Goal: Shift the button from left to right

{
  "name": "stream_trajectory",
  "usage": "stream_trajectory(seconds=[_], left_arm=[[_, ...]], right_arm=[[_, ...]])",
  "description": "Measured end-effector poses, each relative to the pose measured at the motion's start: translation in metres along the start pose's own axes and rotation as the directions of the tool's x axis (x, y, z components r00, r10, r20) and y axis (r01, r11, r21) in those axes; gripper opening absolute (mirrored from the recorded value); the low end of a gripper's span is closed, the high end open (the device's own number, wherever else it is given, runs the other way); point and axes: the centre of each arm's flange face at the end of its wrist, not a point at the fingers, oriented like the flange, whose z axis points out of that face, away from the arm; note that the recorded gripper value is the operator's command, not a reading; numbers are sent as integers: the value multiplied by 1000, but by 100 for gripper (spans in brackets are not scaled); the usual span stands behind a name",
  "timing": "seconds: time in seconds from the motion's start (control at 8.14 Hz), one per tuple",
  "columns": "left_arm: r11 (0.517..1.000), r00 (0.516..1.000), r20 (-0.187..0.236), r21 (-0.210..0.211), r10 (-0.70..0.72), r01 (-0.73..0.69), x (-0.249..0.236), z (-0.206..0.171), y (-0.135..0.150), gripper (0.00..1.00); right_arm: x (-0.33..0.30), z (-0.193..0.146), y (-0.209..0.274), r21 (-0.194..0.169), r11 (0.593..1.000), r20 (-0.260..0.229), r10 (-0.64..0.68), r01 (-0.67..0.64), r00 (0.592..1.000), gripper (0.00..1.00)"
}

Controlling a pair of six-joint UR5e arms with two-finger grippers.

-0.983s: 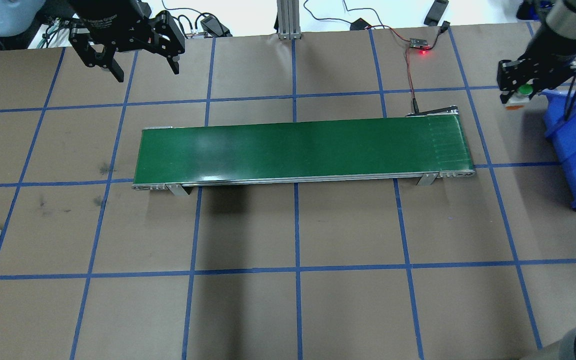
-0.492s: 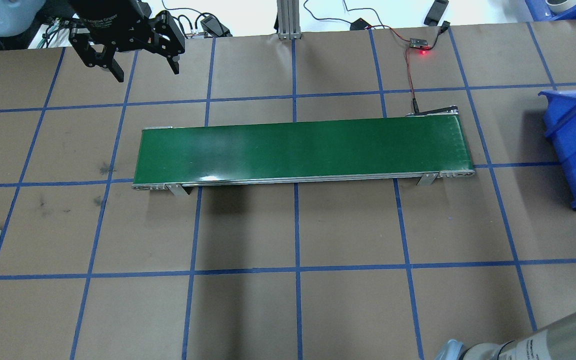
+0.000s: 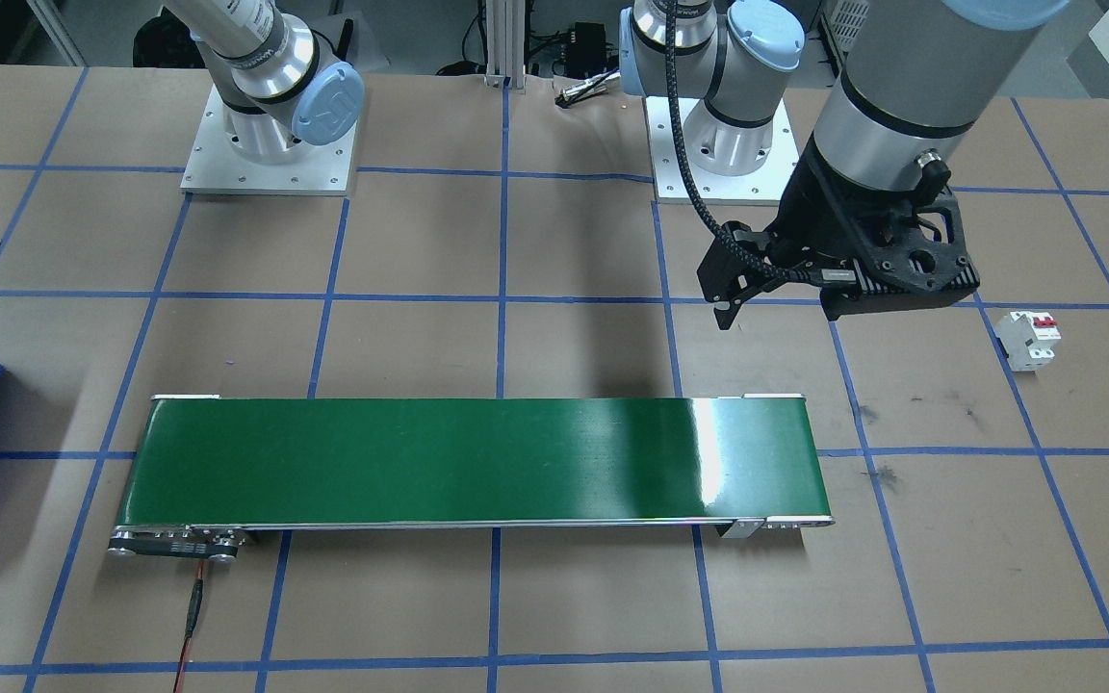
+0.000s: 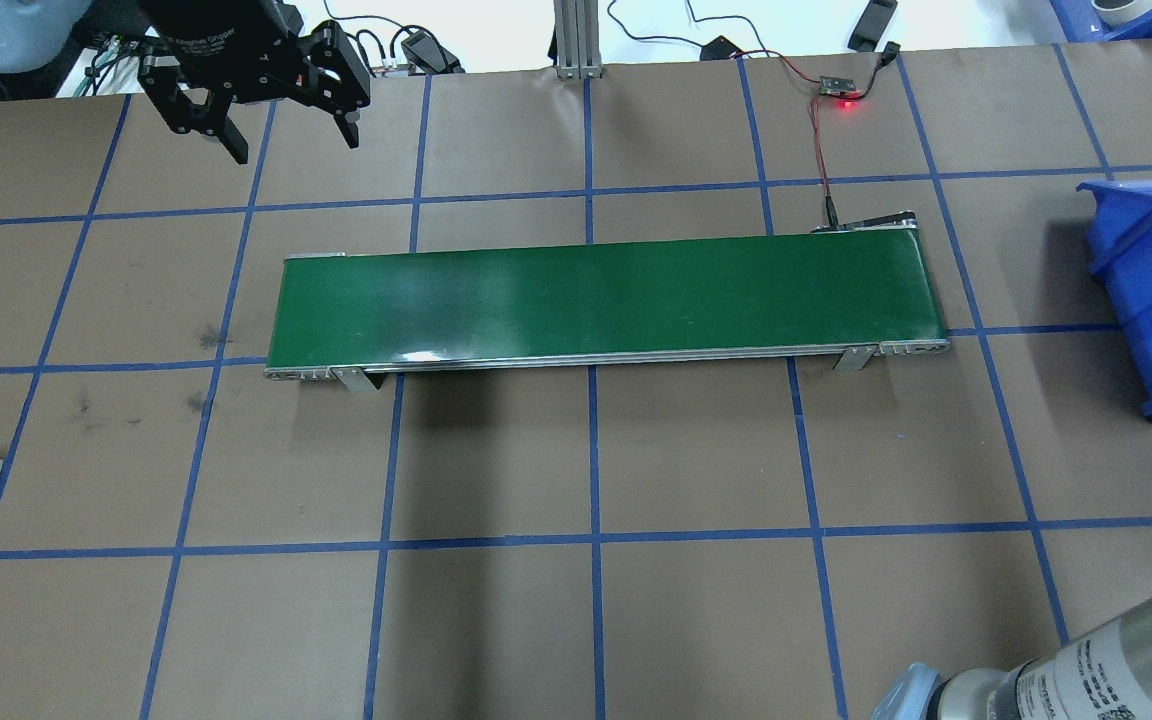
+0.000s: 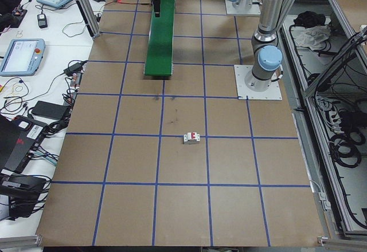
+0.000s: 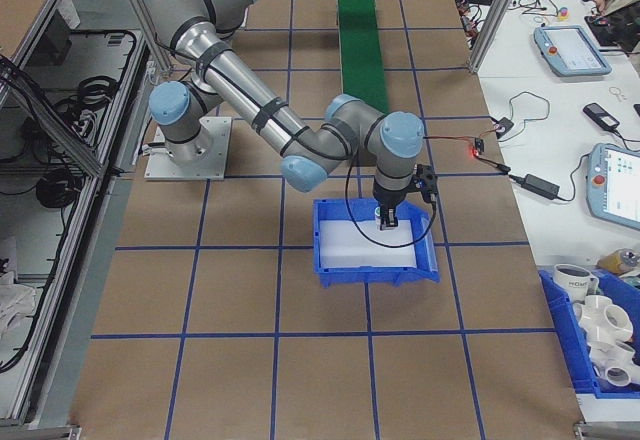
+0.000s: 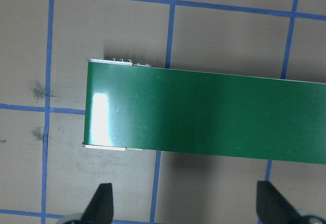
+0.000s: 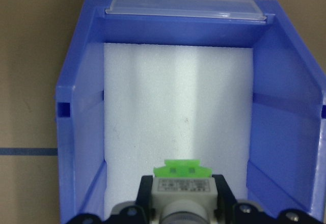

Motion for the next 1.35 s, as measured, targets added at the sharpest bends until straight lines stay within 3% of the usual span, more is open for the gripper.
stream_trajectory(seconds=[0.74,1.35], left_arm=[[1000,1000,0,0,-2,2,-1,0,-1,100],[1000,1000,0,0,-2,2,-1,0,-1,100]], right_arm=[[30,74,15,-66,997,81,-23,28,996,0],[26,99,17,-69,997,110,-20,28,994,9]])
